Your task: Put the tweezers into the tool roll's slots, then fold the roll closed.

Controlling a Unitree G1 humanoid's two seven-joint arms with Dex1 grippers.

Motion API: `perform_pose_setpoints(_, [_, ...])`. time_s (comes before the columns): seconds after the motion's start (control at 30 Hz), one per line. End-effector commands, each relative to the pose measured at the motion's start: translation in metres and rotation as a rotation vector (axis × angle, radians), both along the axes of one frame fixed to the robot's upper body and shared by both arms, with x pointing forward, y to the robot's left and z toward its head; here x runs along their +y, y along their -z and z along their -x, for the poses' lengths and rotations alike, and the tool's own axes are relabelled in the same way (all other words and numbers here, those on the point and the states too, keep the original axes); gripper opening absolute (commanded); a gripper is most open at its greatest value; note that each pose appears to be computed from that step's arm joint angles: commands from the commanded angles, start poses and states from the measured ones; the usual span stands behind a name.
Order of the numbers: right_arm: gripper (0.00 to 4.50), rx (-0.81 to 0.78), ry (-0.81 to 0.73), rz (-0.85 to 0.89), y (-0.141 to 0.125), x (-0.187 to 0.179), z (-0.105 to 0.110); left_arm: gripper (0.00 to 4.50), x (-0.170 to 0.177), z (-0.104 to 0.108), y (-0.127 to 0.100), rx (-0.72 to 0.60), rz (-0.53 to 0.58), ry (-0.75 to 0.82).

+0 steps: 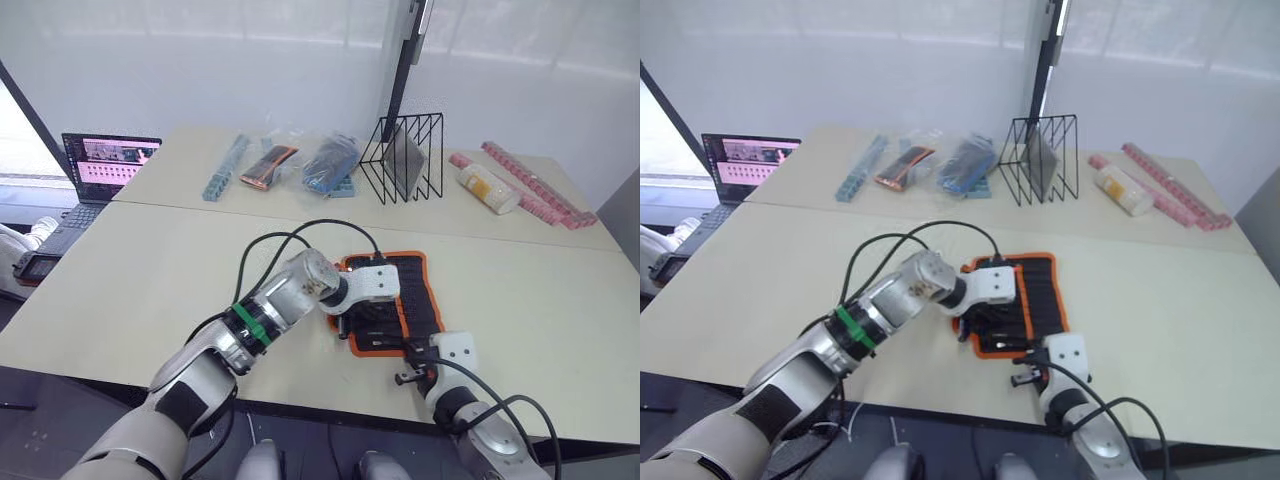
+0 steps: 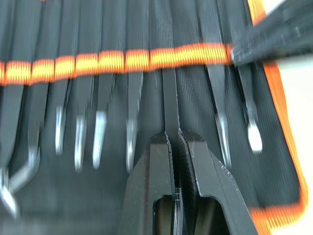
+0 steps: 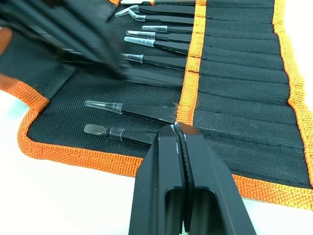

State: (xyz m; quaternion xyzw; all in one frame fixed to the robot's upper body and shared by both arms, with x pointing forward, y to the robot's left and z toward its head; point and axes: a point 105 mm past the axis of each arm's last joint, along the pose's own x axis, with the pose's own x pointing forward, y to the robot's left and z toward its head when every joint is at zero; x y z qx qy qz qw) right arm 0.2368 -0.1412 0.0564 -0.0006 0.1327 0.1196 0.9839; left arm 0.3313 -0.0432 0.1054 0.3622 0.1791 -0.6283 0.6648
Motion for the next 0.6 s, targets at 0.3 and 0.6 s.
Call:
perform_pose_setpoints(0.3, [0.0, 0.148, 0.027, 0.025, 0.031, -0.005, 0.011, 0.02, -0.029, 0.002, -0.002, -0.068, 0.068, 0.071])
perform_pose_setpoints(0.6, [0.0, 0.15, 0.026, 0.029, 0.03, -0.006, 0.012, 0.78, -0.02, -0.004, -0.007, -0.084, 0.091, 0.047])
